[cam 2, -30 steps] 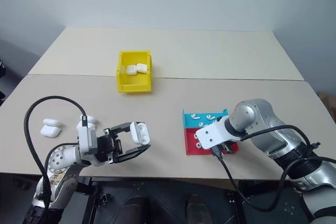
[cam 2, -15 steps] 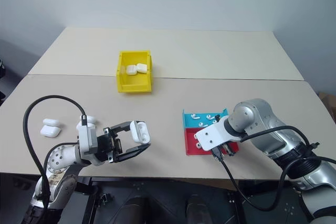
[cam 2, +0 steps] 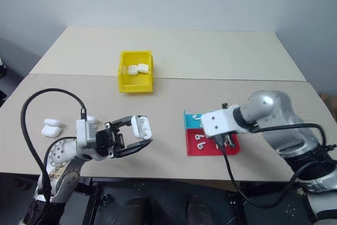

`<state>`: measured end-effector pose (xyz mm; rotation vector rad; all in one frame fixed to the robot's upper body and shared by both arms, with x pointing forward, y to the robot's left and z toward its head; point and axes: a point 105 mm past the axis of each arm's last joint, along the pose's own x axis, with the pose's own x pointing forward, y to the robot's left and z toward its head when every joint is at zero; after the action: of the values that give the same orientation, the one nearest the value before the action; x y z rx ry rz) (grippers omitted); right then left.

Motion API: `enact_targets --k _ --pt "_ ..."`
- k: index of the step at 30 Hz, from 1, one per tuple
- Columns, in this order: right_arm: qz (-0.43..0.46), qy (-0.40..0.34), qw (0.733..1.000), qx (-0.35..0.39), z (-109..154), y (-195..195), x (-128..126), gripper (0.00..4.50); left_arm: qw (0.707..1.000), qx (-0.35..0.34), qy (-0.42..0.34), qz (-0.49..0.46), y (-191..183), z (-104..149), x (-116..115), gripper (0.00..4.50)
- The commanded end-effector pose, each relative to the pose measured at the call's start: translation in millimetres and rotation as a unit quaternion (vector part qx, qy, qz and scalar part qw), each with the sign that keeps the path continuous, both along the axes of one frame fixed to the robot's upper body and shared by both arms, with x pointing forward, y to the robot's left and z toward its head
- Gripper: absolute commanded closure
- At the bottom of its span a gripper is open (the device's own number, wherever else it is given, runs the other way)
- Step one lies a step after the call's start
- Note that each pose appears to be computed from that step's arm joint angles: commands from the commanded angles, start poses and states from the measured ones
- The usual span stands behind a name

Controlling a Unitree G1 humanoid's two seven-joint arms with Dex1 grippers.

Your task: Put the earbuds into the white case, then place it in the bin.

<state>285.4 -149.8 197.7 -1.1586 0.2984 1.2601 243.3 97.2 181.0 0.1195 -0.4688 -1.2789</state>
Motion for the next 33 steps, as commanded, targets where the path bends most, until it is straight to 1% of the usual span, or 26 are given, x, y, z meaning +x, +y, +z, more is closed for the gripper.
enact_targets --k 1,4,6,8,11,13,15,17,19,22,27,33 --pt "-0.025 -0.058 0.991 0.118 50 -2 -7 3.38 0.999 -0.023 -0.022 -0.035 -7 14 1 1.7" --pt "-0.019 -0.09 0.966 0.241 84 1 -19 3.38 0.997 -0.029 -0.031 -0.063 -11 24 4 1.7" --pt "0.005 -0.106 0.943 0.316 102 8 -29 3.38 0.995 -0.041 -0.031 -0.085 -14 32 4 1.7" --pt "0.033 -0.118 0.919 0.374 114 17 -37 3.38 0.993 -0.043 -0.03 -0.104 -19 37 5 1.7" --pt "0.088 -0.127 0.887 0.434 118 33 -49 3.38 0.99 -0.042 -0.032 -0.129 -25 40 6 1.7" --pt "0.117 -0.121 0.875 0.453 116 40 -56 3.38 0.989 -0.037 -0.029 -0.142 -28 42 7 1.7" --pt "0.15 -0.118 0.854 0.484 117 46 -61 3.38 0.987 -0.035 -0.035 -0.154 -29 46 8 1.7" --pt "0.172 -0.112 0.841 0.501 116 49 -62 3.38 0.985 -0.039 -0.036 -0.162 -32 49 8 1.7" --pt "0.189 -0.105 0.835 0.507 114 51 -62 3.38 0.984 -0.04 -0.037 -0.167 -34 50 8 1.7" --pt "0.202 -0.088 0.833 0.507 107 54 -58 3.38 0.983 -0.045 -0.037 -0.172 -36 49 8 1.7" --pt "0.221 -0.061 0.837 0.497 95 64 -51 3.38 0.983 -0.047 -0.035 -0.176 -39 48 6 1.7" --pt "0.229 -0.052 0.84 0.489 87 71 -45 3.38 0.982 -0.049 -0.04 -0.177 -39 48 6 1.7"
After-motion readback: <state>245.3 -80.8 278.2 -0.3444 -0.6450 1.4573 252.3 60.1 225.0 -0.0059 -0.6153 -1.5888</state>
